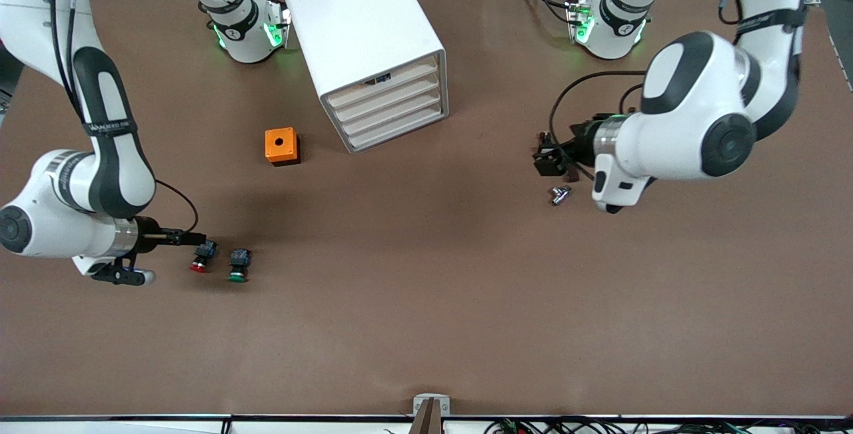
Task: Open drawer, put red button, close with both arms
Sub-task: 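Grasp the red button with the right gripper while the left gripper reaches the drawer, then pull the drawer open with the left gripper while the right gripper lifts the button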
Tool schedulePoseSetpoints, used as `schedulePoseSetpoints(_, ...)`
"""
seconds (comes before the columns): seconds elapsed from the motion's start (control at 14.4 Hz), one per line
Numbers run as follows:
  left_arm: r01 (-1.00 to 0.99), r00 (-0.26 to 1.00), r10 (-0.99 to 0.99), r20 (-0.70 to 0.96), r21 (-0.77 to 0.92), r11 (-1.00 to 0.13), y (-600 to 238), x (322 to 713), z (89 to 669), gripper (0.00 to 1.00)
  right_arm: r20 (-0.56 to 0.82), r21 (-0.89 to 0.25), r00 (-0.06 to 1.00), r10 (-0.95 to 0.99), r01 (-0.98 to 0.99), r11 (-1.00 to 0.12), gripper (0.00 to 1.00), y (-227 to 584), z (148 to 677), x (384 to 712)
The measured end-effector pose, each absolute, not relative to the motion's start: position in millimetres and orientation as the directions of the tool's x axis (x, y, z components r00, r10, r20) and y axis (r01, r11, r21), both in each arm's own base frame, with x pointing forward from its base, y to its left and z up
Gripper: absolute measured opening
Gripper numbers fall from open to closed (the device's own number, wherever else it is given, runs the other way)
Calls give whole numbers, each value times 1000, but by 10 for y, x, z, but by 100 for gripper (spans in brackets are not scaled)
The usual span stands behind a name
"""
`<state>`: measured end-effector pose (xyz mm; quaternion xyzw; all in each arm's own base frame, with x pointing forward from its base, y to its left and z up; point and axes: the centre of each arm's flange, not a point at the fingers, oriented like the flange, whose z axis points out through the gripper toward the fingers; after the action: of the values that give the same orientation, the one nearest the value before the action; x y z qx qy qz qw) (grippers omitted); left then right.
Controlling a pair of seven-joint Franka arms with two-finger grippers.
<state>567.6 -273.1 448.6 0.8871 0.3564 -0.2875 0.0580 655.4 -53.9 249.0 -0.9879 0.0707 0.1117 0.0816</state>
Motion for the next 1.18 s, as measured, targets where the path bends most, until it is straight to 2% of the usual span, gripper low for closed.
schedulePoseSetpoints(0.42,765,154,782,-604,-428,-481,-3510,5605,3715,100,-256,-141,956,-141,-181,-973,100,-602,2004,6533)
schedulePoseSetpoints(0.9,607,-266,849,-456,-764,-220,-3942,5456,2797,100,-260,-156,953,-154,-198,-968,100,-591,1882,6529)
schedulePoseSetpoints(0.97,569,-313,854,-415,-802,-181,-3963,5435,2656,100,-262,-158,953,-154,-200,-967,94,-584,1874,6528)
schedulePoseSetpoints(1.04,531,-350,861,-369,-835,-142,-3983,5404,2507,100,-262,-159,952,-155,-201,-966,94,-581,1862,6528)
schedulePoseSetpoints(1.18,454,-398,871,-287,-887,-85,-4057,5307,2245,100,-259,-160,953,-158,-203,-966,77,-582,1836,6530)
